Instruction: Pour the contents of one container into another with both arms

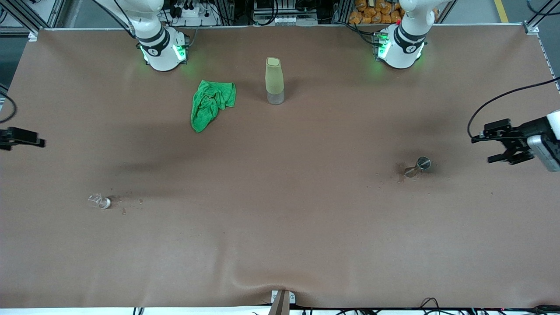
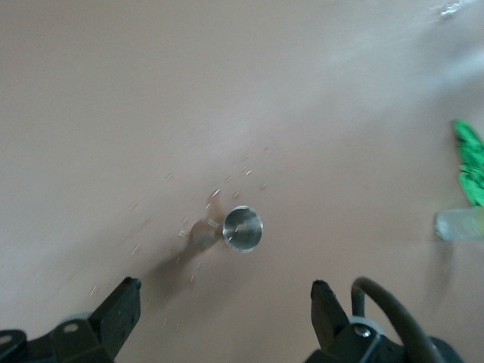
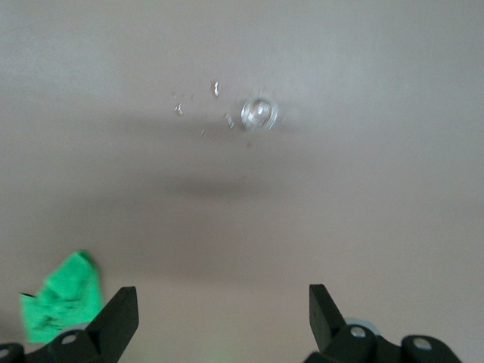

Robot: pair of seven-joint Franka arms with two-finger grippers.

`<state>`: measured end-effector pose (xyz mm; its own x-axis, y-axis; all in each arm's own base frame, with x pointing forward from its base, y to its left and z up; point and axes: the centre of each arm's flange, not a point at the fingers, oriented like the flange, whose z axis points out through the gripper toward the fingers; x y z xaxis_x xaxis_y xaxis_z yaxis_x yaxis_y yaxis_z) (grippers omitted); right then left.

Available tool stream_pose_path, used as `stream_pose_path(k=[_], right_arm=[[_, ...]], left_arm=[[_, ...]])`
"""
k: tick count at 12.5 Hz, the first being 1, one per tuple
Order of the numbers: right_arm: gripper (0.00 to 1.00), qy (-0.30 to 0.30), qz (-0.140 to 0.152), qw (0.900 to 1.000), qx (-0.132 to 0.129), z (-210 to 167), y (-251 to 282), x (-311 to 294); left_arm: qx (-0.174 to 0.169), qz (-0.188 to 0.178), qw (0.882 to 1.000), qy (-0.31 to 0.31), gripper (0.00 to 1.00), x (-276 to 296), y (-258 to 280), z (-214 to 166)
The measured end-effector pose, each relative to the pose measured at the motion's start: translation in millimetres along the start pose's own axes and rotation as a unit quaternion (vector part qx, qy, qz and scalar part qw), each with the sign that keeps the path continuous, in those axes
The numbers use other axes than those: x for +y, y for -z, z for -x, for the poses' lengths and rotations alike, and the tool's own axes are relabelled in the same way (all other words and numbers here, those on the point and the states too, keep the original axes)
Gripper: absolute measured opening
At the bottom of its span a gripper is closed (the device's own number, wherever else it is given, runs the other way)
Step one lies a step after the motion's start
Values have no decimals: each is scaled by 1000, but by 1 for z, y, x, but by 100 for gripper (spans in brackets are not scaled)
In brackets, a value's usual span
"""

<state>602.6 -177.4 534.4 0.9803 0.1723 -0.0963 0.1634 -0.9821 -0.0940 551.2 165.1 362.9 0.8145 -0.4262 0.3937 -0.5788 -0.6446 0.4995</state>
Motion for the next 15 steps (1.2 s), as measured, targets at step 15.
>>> stream_pose_path(k=[15], right_arm=[[100,413,-190,849,269,35,-149,174]], left_arm=[[197,88,884,-414,62,-109,-164,99]])
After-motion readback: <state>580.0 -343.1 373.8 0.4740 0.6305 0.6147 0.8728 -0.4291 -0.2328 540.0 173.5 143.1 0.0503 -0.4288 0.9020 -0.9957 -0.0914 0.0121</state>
